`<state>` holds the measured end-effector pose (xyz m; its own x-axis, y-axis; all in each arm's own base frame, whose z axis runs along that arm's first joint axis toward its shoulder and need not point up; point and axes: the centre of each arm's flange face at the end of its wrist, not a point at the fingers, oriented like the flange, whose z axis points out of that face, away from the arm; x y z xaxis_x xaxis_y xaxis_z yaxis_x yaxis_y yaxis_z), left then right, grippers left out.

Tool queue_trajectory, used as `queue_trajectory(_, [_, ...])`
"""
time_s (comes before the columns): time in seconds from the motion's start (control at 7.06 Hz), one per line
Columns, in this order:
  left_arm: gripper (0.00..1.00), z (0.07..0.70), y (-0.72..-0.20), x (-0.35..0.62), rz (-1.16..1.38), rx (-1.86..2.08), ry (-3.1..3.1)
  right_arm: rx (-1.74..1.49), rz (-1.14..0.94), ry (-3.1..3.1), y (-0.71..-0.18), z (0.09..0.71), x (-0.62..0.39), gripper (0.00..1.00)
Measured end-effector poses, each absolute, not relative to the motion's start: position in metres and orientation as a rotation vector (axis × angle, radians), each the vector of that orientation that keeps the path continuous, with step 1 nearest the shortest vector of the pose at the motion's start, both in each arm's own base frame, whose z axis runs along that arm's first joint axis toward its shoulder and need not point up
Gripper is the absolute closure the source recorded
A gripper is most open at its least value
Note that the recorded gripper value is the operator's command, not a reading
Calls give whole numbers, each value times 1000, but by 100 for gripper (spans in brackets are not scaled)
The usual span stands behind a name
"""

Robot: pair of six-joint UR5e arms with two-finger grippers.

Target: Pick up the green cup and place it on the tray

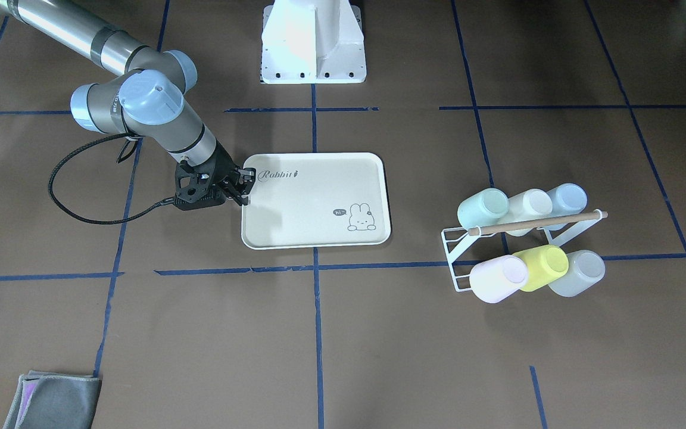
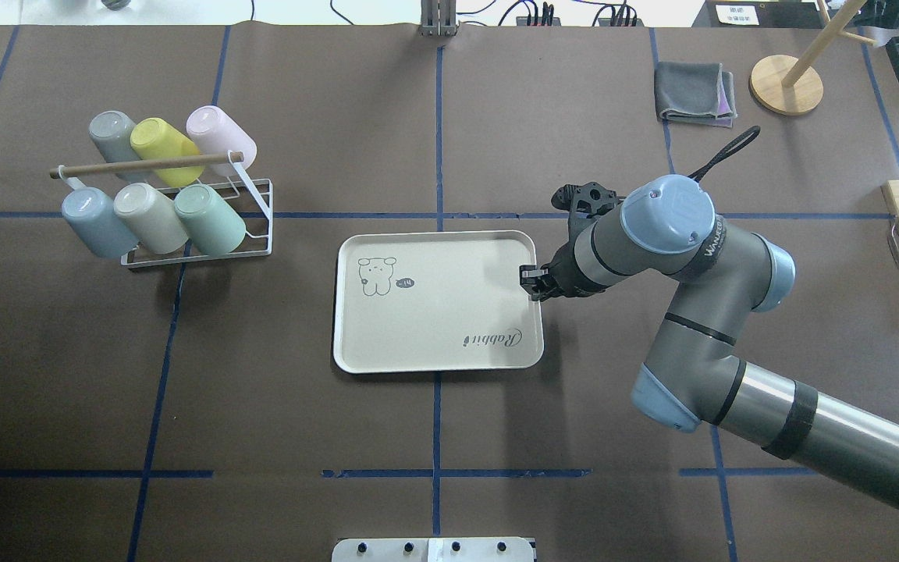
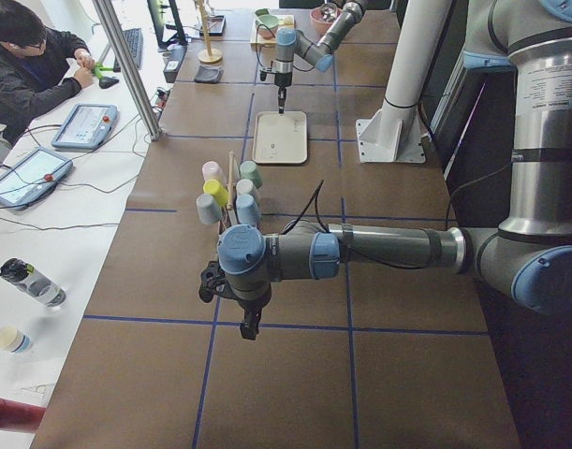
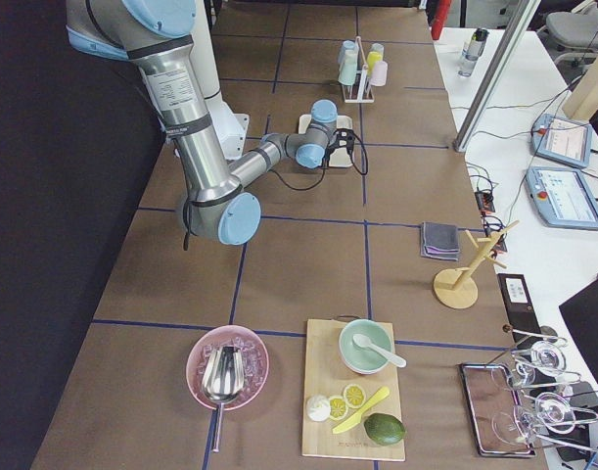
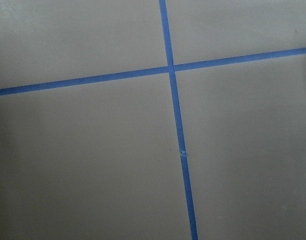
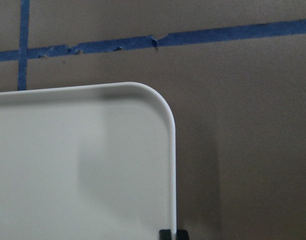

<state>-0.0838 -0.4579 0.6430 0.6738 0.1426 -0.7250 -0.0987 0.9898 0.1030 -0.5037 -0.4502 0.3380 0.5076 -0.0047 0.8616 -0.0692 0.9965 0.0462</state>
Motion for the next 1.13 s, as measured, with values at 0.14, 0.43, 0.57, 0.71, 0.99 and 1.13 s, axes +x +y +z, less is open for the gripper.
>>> queue_trajectory(0.14, [0,643,-458,-84,136,57,820,79,39,-1038,-450,338,-503,0])
queue_trajectory(0.43, [0,639,-459,-83,141,64,819,84,40,-1046,-451,326,-498,0])
queue_trajectory(0.57, [0,635,-462,-82,146,72,818,81,52,-1034,-456,313,-486,0])
queue_trajectory(0.71, [0,628,-468,-81,158,96,815,74,61,-1016,-465,299,-465,0])
queue_trajectory(0.99, [0,613,-481,-79,217,226,795,75,20,-966,-498,293,-408,0])
queue_trajectory(1.13, [0,607,-485,-79,243,287,785,91,-21,-917,-520,302,-377,0])
